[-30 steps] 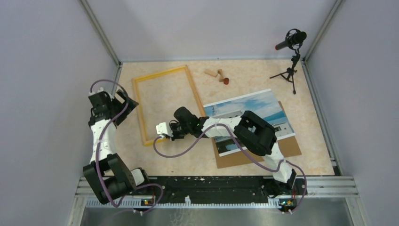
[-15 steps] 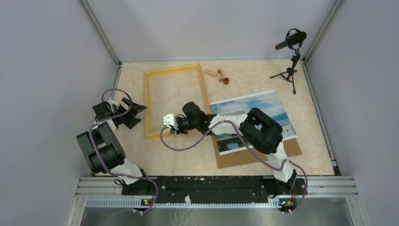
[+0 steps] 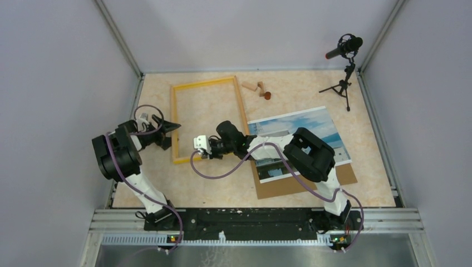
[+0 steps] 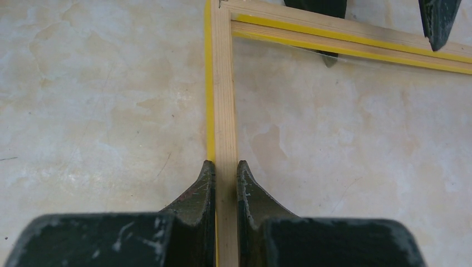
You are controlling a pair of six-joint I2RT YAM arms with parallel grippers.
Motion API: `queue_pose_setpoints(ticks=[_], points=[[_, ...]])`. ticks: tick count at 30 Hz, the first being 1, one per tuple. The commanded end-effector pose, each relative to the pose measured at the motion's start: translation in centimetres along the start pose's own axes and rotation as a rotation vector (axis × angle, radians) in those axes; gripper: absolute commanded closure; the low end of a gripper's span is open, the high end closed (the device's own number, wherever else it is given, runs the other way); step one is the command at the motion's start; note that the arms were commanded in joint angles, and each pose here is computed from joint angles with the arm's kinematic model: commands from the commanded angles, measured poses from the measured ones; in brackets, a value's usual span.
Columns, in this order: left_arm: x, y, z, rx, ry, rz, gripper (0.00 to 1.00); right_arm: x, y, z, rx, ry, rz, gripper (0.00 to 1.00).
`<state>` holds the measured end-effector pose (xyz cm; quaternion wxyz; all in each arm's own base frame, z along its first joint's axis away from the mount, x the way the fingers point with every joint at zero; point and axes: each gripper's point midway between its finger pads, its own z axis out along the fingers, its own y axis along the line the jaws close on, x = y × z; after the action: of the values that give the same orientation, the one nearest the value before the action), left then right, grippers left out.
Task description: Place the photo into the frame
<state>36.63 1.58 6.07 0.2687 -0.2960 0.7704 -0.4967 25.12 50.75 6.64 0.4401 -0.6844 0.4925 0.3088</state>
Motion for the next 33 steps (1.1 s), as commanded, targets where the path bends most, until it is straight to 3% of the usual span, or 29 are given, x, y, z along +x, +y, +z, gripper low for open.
queue_pose_setpoints(ticks=[1, 11, 25, 33], points=[[-0.2, -0.3, 1.9, 0.011, 0.027, 0.02, 0.01, -7.9, -2.7, -2.0, 0.056, -0.182, -0.127, 1.0], [-1.2, -1.8, 3.2, 0.116, 0.059, -0.021, 0.04, -8.3, -2.8, -2.0, 0.051, -0.182, -0.134, 1.0], [-1.8, -6.0, 2.3, 0.419, 0.022, -0.044, 0.38, -8.1, -1.9, -1.3, 0.025, -0.175, -0.135, 1.0], [-1.4, -5.8, 1.6, 0.446, 0.001, -0.061, 0.47, -7.4, -2.1, -0.9, 0.036, -0.154, -0.115, 1.0]])
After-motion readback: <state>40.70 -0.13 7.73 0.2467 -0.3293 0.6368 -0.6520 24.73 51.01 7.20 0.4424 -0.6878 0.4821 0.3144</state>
